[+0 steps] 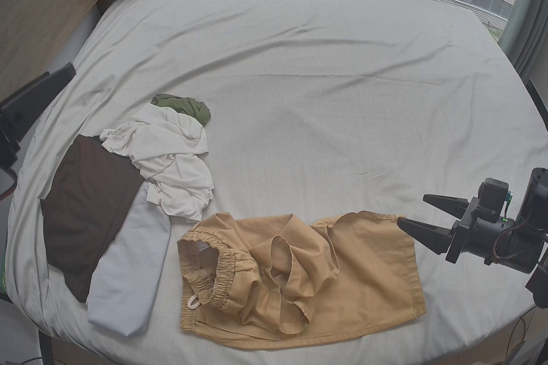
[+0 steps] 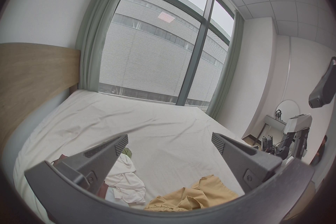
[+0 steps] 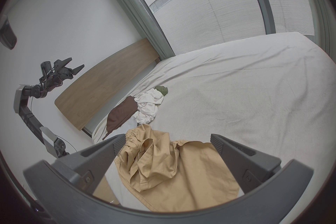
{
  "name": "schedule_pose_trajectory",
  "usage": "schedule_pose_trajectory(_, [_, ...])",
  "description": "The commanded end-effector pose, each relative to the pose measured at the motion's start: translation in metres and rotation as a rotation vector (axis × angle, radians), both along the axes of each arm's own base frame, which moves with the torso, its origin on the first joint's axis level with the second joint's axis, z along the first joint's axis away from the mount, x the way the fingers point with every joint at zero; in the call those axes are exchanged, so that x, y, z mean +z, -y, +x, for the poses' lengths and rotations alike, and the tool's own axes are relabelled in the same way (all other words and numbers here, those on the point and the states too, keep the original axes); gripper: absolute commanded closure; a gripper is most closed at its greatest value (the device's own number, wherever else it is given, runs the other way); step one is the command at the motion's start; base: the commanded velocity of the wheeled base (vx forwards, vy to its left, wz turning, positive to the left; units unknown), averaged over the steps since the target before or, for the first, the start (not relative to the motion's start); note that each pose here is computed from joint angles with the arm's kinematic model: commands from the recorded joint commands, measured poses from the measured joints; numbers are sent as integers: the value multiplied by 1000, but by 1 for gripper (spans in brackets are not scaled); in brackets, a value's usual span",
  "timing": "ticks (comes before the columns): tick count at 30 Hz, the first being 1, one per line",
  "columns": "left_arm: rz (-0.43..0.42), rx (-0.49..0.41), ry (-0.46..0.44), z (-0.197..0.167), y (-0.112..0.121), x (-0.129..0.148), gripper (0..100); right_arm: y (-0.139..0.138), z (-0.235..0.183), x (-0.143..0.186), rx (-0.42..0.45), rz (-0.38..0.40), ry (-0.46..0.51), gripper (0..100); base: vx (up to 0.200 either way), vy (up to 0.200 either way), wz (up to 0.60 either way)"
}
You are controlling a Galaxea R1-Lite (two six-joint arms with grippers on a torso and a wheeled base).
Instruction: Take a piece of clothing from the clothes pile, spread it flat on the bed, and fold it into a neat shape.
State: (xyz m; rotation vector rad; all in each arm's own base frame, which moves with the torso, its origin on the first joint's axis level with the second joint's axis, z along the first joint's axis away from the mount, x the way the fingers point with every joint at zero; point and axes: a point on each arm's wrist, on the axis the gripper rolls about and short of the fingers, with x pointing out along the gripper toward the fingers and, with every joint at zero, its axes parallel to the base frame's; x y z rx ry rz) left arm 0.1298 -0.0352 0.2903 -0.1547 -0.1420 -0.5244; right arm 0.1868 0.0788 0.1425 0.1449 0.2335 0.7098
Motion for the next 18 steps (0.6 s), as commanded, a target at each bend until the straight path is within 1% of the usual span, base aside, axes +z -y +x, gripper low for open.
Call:
schedule_pose_trajectory(1, [7,-16,-76,13,3,-15,0,5,2,-1,-20,-1,-6,0,0,0,0])
schedule_pose_trajectory(3, [19,-28,-115,15,6,-25,0,6,4,-2,-27,-1,-9,0,0,0,0])
schedule_pose_trajectory(9, [20,-32,-207,34,11,-41,0,6,5,-8,-28,-9,-35,0,0,0,0])
schedule_pose_trajectory(10, [20,-32,-211,35,11,-41,0,6,4,-8,-26,-9,-36,0,0,0,0])
schedule_pose_trajectory(14, [-12,-48,-290,41,14,-53,0,4,6,-10,-23,-12,-45,0,0,0,0])
schedule_pose_trajectory(15, [-12,-48,-290,41,14,-53,0,4,6,-10,-23,-12,-45,0,0,0,0])
schedule_pose_trajectory(18, [-17,-69,-329,44,19,-60,0,5,7,-11,-28,-12,-49,0,0,0,0])
